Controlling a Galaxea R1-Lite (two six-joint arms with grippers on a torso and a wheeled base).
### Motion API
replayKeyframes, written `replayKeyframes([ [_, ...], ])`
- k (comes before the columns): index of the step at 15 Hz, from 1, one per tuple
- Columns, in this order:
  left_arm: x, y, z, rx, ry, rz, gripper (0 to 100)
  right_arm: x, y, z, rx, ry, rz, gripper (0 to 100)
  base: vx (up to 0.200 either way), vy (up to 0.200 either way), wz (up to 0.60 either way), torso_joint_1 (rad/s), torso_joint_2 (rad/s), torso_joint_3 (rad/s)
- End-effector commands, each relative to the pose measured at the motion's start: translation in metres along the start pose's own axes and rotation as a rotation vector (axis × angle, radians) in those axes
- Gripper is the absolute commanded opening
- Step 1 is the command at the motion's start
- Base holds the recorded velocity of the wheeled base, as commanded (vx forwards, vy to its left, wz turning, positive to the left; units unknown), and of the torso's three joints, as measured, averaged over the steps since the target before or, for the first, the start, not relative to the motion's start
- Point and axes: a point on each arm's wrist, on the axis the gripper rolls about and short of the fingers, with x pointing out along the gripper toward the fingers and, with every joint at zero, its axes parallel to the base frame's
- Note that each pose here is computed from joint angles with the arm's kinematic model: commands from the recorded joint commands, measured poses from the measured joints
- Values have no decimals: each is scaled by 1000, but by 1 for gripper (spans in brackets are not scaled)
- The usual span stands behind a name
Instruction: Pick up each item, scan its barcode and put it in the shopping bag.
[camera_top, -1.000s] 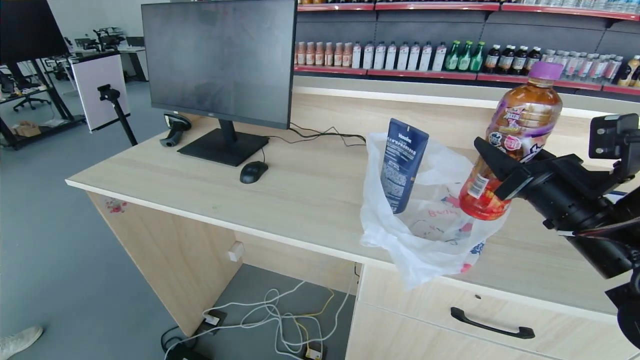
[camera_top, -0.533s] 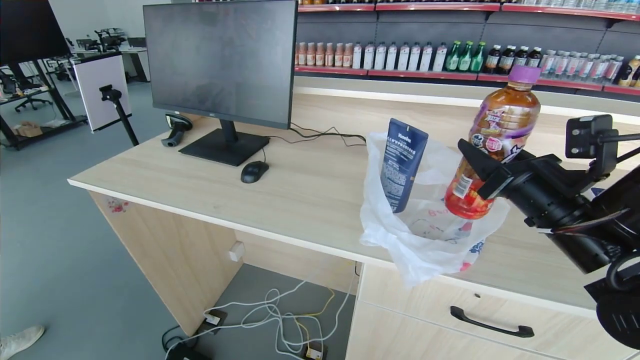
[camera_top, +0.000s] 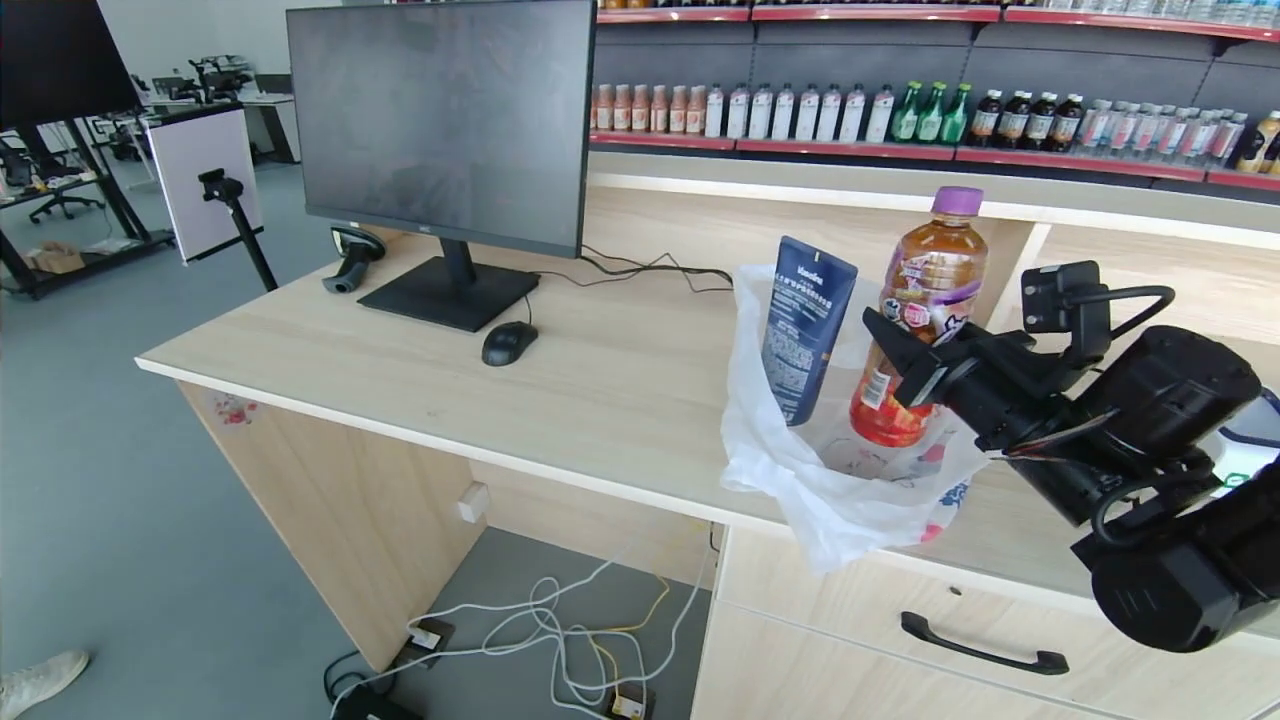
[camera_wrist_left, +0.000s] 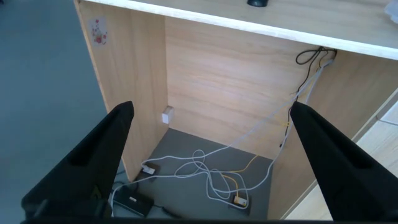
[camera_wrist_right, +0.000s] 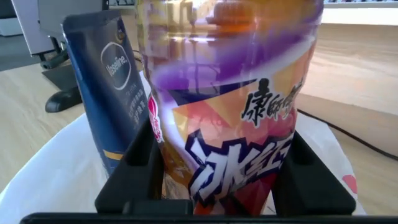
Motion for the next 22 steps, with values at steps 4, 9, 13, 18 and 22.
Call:
replayKeyframes([
  [4,0,0,0,0,-1,1,100,11,-4,-24,2,47,-7,0,0,0,0,0,0,0],
  [9,0,0,0,0,-1,-1,100,11,-5,-31,3,67,-12,0,0,0,0,0,0,0],
  [13,0,0,0,1,-1,1,100,8,-5,-33,5,81,-12,0,0,0,0,0,0,0],
  [18,0,0,0,1,-1,1,100,1,-4,-32,6,98,-11,0,0,0,0,0,0,0],
  [22,0,0,0,1,-1,1,100,-5,-2,-32,7,111,-7,0,0,0,0,0,0,0],
])
